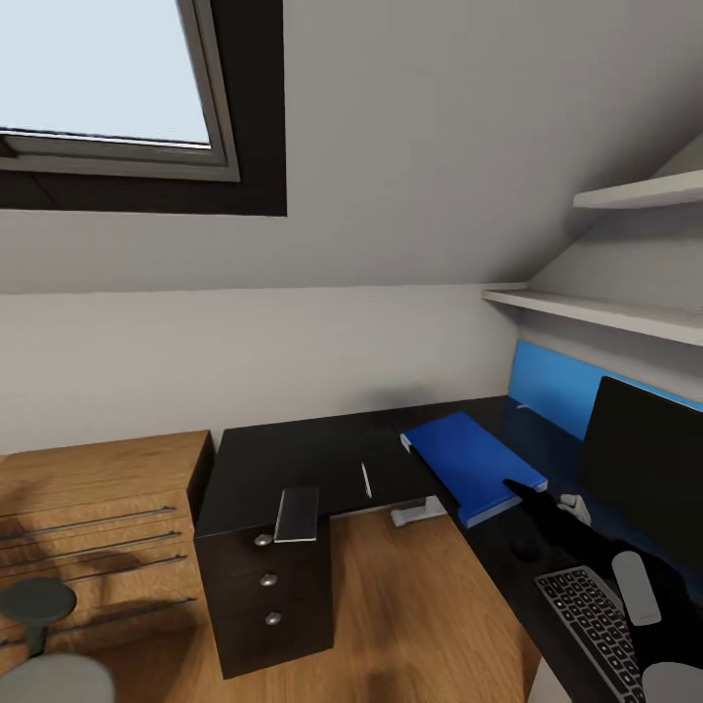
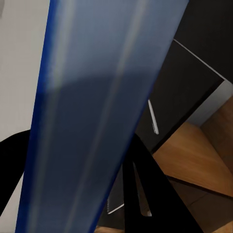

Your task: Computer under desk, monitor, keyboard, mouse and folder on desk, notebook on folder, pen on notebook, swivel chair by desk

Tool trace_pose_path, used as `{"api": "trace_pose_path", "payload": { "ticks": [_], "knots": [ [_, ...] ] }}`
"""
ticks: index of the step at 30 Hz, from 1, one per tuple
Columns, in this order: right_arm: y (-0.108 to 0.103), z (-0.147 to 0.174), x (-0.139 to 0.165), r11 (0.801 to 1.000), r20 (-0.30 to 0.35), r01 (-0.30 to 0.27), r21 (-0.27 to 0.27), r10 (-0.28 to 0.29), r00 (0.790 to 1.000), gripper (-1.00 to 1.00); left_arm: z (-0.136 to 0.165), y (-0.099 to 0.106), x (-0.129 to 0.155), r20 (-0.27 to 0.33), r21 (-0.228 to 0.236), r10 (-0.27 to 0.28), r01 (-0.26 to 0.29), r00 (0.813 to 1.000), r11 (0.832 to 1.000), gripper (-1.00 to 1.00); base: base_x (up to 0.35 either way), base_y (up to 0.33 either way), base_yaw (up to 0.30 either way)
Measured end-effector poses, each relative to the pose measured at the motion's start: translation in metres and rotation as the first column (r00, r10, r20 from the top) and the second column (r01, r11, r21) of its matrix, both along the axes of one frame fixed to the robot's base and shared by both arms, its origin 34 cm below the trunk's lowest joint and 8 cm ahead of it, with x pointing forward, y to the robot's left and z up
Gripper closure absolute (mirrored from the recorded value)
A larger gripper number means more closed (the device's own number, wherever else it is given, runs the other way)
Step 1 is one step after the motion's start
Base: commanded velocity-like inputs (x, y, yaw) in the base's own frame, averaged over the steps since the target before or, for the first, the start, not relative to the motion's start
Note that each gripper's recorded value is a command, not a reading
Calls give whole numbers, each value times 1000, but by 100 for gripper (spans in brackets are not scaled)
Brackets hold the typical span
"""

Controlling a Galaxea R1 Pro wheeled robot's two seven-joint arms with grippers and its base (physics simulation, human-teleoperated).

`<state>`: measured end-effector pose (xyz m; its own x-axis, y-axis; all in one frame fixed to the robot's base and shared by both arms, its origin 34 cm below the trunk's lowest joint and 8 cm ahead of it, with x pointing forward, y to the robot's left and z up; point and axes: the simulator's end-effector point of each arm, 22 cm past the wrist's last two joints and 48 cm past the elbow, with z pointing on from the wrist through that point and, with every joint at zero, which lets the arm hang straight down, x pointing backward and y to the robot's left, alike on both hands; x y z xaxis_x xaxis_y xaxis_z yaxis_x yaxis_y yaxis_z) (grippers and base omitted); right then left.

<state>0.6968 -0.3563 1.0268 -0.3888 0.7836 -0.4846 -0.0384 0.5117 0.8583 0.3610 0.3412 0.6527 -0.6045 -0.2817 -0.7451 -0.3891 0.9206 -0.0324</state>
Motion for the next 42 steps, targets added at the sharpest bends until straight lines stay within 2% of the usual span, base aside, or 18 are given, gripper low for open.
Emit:
{"api": "trace_pose_path", "payload": {
  "ticks": [42],
  "knots": [
    [4, -8, -1, 1000, -14, -8, 23, 8, 1000, 100, 0, 0, 0, 0, 0, 0, 0, 1000, 1000, -100, 0, 0, 0]
  ]
}}
